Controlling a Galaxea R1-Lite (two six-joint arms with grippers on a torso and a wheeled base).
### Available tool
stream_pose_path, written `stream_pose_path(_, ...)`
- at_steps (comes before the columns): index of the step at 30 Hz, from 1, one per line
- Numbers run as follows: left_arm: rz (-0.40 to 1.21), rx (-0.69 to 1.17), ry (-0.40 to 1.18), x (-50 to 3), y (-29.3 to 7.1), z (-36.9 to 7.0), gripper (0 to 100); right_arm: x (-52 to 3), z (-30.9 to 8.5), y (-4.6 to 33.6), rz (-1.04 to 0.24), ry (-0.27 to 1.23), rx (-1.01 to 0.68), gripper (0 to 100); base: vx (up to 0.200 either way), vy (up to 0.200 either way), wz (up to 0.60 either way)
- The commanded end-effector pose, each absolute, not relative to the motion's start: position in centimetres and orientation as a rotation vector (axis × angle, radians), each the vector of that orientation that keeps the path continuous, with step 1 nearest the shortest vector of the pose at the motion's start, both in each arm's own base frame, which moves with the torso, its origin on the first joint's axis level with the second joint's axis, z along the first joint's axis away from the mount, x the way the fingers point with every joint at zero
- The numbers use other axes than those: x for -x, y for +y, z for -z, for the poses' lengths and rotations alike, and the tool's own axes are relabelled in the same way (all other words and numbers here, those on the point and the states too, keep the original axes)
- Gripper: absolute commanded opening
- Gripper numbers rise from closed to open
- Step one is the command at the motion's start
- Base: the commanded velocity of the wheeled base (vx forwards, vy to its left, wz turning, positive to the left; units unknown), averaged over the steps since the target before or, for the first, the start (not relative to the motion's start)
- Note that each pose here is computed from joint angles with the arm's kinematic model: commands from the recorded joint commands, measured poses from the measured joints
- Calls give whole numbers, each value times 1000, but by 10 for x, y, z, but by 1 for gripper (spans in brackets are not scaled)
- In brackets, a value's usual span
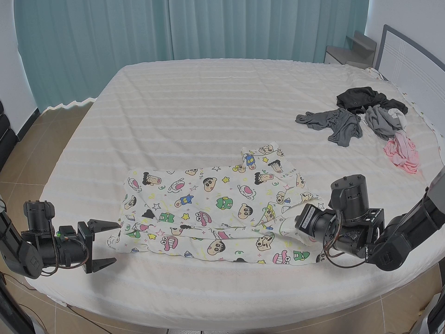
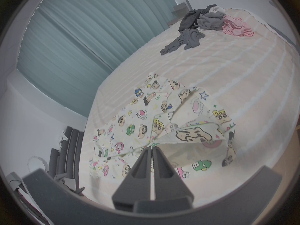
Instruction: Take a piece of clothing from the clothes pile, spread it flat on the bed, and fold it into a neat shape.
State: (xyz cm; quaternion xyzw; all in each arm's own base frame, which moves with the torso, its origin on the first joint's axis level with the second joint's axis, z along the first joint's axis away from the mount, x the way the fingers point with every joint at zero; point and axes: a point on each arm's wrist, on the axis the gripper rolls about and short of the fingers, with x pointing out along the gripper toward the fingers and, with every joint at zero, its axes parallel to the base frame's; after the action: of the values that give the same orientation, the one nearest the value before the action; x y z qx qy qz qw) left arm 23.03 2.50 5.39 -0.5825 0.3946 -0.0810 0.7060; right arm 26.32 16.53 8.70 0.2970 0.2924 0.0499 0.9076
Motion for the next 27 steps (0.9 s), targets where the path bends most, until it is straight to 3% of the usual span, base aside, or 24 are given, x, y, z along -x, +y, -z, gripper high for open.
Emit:
stream_pose_path(1,179,1296,878,-230,25,-53,100,-254,-94,169,-119,618,-596,0,0,0,0)
stream_pose_path(19,179,1296,878,-230,25,-53,100,-241,-106,181,-127,656,-545,0,0,0,0)
stream_pose_path(27,179,1296,878,-230,25,-53,100,-239,-90,186,-99,737,-509,0,0,0,0)
